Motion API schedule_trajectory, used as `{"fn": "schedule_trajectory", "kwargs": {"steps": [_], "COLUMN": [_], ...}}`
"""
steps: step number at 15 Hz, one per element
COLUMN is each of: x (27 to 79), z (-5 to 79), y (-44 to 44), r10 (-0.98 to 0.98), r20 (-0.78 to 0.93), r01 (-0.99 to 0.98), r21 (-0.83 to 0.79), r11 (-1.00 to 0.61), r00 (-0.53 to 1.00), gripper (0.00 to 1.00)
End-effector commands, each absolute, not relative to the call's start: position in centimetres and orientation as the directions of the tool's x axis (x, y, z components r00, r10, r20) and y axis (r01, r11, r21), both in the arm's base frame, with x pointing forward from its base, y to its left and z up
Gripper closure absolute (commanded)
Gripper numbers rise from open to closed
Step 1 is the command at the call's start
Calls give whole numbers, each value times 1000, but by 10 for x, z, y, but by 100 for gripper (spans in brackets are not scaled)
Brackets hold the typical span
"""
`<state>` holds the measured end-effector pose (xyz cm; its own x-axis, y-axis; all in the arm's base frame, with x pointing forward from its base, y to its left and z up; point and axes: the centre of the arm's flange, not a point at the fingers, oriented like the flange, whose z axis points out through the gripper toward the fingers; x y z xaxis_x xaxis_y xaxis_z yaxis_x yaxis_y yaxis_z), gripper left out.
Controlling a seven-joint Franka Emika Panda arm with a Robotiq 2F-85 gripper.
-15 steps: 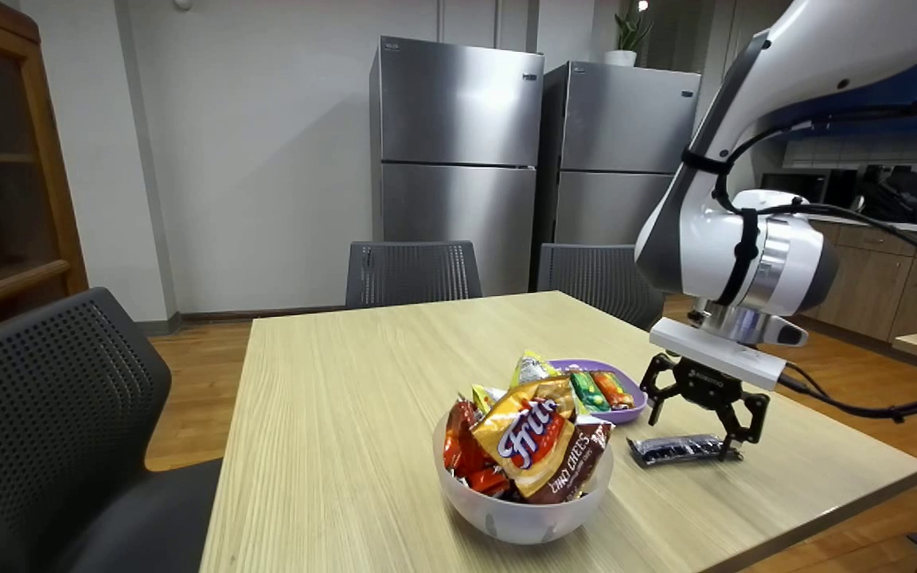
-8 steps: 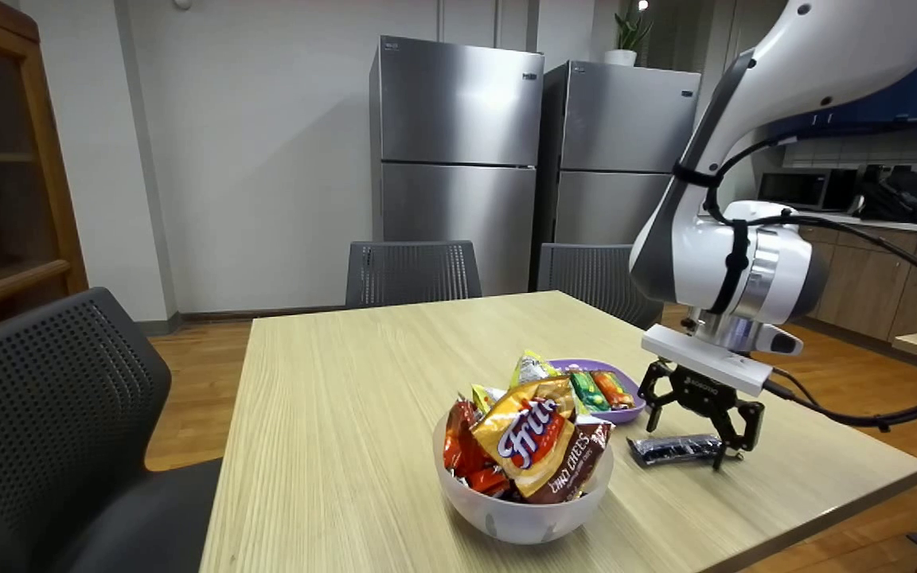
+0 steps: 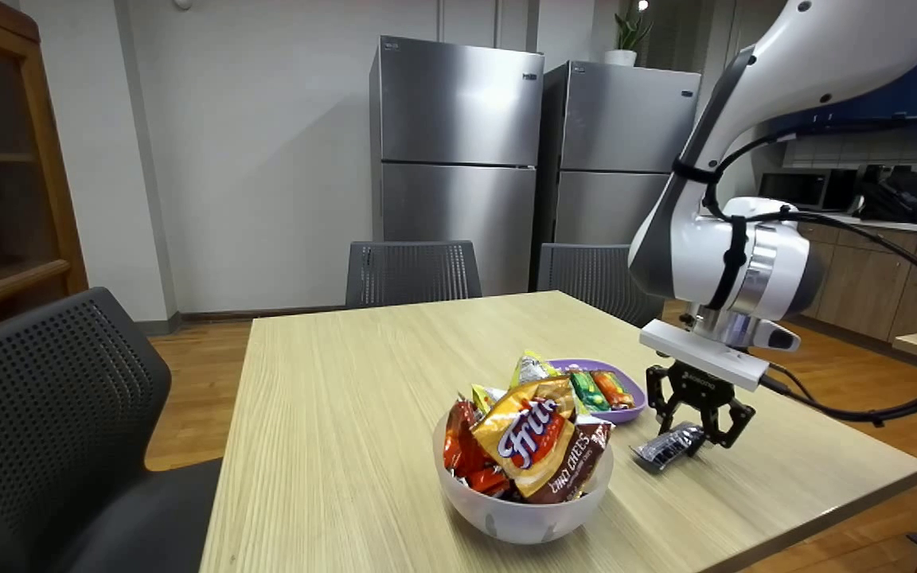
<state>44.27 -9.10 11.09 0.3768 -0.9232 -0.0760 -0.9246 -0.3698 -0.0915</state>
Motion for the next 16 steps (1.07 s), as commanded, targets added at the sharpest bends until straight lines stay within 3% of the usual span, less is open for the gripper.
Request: {"fn": "schedule_trajectory", "kwargs": {"steps": [1,3,16], "x": [444,441,451], "z": [123,132,175], "y": [-89,-89,-85], "r10": [-923,-920,-892], "r20": [-95,-89,-49], "r01": [-925,-920,-878], "r21": [-117,-131,-210], "r11": [-360,-369,-430], "r00": [372,382,448], "gripper": [89,97,94]}}
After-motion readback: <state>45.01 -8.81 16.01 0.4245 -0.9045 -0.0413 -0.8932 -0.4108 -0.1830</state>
